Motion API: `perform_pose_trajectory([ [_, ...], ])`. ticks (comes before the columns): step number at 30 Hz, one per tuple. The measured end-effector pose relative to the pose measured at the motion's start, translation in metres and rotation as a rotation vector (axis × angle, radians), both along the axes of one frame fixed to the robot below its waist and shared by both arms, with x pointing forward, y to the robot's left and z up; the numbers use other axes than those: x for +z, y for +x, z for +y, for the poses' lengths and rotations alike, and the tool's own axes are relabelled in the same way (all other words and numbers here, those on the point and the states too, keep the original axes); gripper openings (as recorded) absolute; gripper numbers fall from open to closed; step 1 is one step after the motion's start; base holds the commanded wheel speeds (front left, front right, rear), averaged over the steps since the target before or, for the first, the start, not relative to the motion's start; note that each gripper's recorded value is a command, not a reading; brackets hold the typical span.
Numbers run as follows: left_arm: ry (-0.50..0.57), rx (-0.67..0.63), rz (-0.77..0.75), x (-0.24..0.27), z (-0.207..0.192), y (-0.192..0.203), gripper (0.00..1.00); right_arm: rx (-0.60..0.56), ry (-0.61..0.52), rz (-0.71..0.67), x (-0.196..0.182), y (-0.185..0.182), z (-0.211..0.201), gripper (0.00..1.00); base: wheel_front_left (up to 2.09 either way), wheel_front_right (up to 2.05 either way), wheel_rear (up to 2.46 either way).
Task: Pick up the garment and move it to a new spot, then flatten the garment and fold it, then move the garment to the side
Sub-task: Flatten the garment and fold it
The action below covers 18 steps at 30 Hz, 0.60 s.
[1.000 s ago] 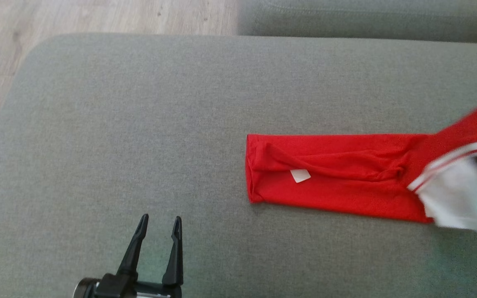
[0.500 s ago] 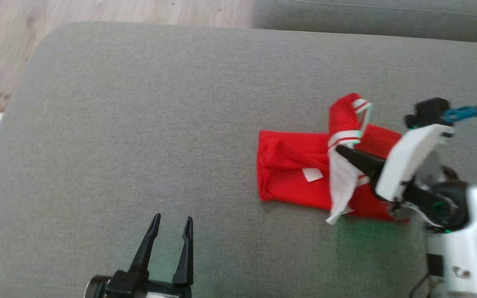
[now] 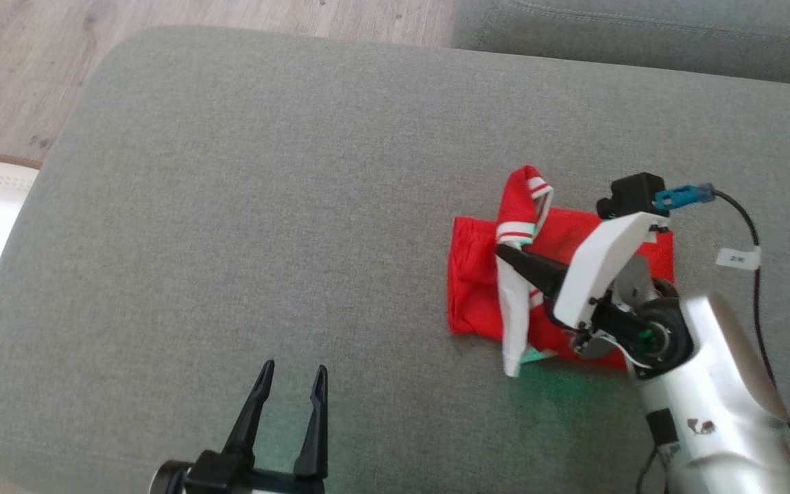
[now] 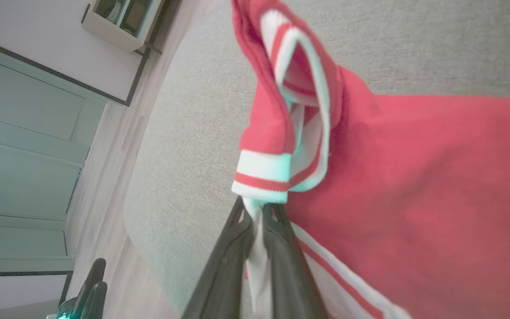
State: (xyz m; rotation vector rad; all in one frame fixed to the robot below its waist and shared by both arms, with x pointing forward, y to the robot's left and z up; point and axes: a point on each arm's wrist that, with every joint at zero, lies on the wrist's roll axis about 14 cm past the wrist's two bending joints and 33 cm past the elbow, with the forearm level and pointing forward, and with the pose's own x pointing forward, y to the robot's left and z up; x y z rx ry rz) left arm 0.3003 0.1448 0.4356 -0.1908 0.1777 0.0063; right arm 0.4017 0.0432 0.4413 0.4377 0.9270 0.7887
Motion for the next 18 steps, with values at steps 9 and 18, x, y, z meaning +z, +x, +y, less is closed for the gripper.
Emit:
perform_pose_trajectory([
  [9, -0.002, -0.021, -0.001, 0.0, -0.006, 0.002, 1.0, -0.04, 0.182, -0.046, 0.026, 0.002, 0.026, 1.0, 0.0, 0.0, 0.0],
  [18, 0.003, -0.044, -0.008, 0.001, -0.011, 0.006, 1.0, -0.22, 0.115, -0.558, 0.087, 0.026, -0.02, 1.0, 0.0, 0.0, 0.0],
])
